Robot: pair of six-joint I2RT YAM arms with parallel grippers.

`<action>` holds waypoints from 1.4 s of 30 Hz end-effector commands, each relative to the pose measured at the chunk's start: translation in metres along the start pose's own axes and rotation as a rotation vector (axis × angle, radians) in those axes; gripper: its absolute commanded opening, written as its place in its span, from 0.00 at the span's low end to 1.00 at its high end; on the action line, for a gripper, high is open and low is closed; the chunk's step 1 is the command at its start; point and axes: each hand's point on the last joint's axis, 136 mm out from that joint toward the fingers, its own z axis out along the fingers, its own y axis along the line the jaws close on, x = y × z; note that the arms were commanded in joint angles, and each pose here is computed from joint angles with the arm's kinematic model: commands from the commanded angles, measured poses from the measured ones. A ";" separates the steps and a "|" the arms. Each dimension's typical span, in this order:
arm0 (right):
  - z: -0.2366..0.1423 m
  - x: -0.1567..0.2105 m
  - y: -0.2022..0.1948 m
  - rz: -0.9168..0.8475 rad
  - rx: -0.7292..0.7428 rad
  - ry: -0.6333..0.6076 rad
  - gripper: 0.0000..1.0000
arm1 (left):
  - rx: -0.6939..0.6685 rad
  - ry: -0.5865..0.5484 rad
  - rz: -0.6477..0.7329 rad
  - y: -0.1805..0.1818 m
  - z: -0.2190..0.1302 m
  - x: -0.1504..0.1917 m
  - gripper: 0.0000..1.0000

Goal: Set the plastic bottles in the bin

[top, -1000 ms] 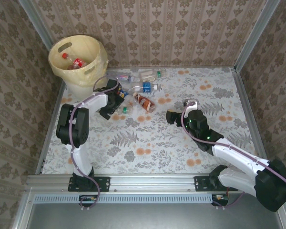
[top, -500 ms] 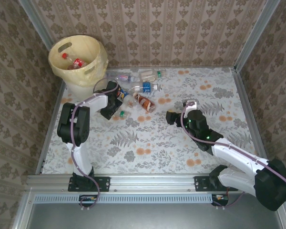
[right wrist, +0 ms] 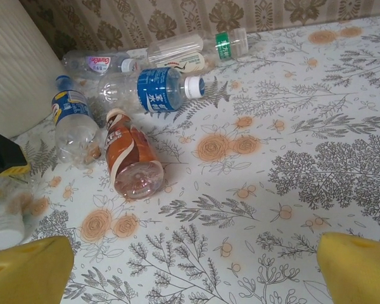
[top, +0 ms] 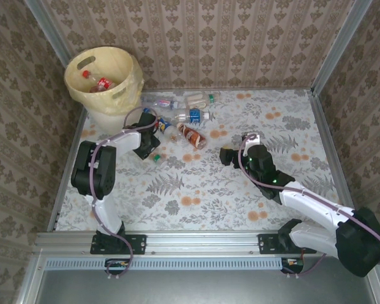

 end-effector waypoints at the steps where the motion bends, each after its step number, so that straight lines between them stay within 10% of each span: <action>1: 0.001 -0.014 0.011 0.002 -0.048 -0.026 1.00 | 0.033 -0.031 0.099 0.001 -0.009 -0.005 0.45; 25: 0.025 -0.027 0.074 -0.096 -0.274 0.003 1.00 | 0.242 -0.205 0.442 -0.001 -0.077 -0.012 0.43; 42: 0.024 -0.041 0.096 -0.143 -0.325 -0.023 1.00 | 0.539 -0.537 0.496 -0.055 -0.246 -0.072 0.43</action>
